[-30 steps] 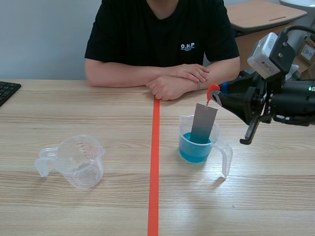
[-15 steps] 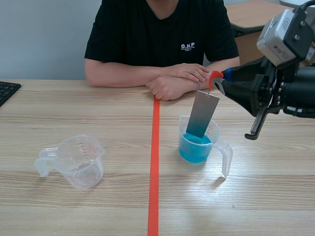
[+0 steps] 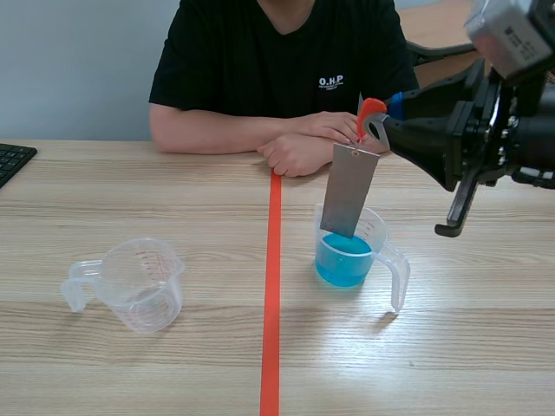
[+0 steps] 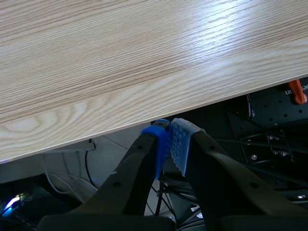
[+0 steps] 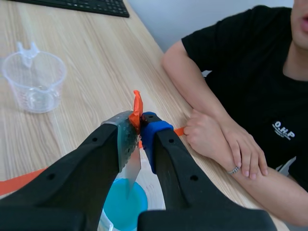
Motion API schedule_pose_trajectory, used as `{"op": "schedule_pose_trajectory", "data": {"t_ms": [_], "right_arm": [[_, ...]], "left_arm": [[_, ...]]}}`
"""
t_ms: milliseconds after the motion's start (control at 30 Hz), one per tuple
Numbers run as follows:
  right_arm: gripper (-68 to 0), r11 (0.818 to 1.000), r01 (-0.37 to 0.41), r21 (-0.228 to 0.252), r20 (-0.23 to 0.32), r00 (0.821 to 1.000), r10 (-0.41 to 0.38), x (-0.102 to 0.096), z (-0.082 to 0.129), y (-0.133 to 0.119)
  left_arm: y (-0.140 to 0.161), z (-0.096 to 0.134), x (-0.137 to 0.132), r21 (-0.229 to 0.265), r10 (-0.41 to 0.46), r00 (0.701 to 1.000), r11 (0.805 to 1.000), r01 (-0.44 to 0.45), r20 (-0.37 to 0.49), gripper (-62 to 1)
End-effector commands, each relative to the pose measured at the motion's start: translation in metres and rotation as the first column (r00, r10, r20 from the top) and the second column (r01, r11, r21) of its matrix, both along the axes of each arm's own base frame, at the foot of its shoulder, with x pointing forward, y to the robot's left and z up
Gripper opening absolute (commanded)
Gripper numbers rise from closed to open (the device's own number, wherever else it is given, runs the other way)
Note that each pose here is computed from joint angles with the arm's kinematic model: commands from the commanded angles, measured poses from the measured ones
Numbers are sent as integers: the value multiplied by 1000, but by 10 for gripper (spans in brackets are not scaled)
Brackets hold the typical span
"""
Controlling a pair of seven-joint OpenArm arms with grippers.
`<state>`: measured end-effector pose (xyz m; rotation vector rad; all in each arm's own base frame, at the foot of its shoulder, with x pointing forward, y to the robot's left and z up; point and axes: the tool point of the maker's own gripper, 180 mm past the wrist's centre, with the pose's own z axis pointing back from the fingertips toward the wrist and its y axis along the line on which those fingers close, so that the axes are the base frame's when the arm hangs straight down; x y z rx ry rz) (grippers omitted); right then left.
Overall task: Do the redox reaction experiment.
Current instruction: 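Raise the plate and point at it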
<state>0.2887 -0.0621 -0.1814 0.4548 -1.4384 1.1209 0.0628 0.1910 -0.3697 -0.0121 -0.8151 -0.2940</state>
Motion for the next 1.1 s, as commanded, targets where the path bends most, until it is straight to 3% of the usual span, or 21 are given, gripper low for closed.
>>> {"op": "schedule_pose_trajectory", "data": {"t_ms": [0, 567, 1067], "right_arm": [[-658, 1000, -13, 6, 21, 1000, 13, 0, 13, -1], [-658, 998, 53, 41, 16, 998, -54, 3, 53, -13], [-658, 995, 85, 48, 7, 996, -85, 3, 69, -20]], "left_arm": [[-1, 4, 3, -7, -1, 1000, 1000, 2, 19, -568], [-1, 4, 3, -7, -2, 1000, 1000, 2, 19, -568], [-2, 4, 3, -8, -1, 1000, 1000, 2, 18, -569]]}}
